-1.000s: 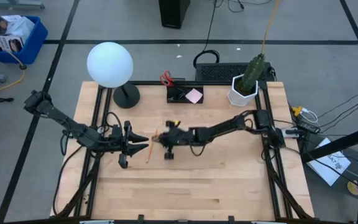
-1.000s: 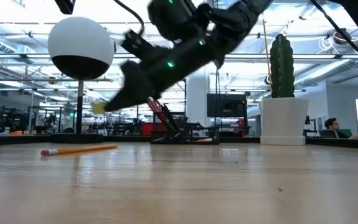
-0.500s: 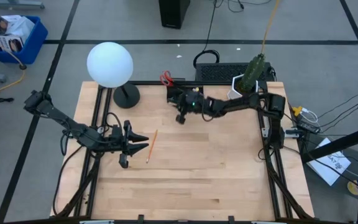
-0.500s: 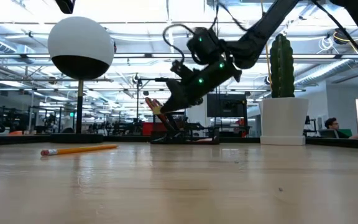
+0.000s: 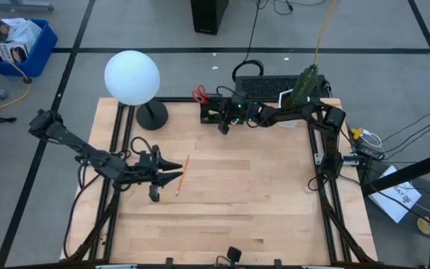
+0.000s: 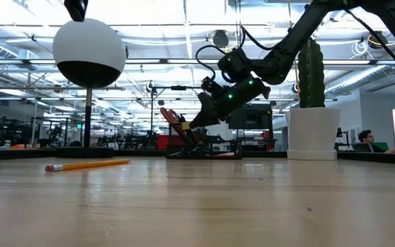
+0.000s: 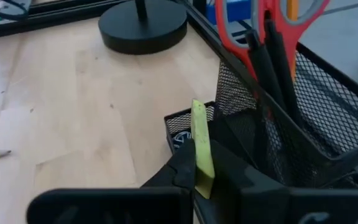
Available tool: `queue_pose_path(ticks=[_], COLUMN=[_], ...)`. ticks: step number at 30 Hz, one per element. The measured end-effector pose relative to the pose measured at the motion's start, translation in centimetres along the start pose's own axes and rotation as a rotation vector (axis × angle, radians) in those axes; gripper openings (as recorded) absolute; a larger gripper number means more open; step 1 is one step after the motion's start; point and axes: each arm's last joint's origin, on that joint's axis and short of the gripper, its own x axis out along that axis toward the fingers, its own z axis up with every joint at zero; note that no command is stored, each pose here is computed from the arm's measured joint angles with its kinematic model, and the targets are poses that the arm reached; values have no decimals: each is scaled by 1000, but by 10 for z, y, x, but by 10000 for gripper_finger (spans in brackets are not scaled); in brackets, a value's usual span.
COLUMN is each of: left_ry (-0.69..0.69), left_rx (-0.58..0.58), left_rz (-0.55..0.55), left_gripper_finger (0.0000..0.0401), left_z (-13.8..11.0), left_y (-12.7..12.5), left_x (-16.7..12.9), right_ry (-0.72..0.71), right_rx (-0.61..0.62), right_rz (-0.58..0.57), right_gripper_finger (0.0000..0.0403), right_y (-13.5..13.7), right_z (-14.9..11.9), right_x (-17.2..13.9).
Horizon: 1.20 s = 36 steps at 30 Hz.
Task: Pick and place office supplies into organizer
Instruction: Put the eraser into the desk organizer, then put the pencil into the desk organizer
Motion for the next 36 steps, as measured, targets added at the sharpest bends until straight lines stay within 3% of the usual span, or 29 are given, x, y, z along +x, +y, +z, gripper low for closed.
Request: queue_pose_path(ticks=[9,16,26,32,36], left_ry=[7,8,28,120,272], left_rx=[-11,-18,-6,-25,-70], left_rz=[14,14,19,46,119], left_gripper_finger=[115,115,115,115,115], left_z=[-2,-3,-5,-16,-40], left_y=[1,1,2,4,7], left_x=[3,3,3,3,7], right_ry=[-17,16,-23,-2,18], right_rx=[-29,-20,-26,-52,-87], right_rz=[-17,-59,-56,10,109], right_gripper_finger=[28,76,162,178,175], right_y=[1,-1,5,25,52], right_z=[-5,-21,-19,-12,-2], right_x=[7,19,21,16,5])
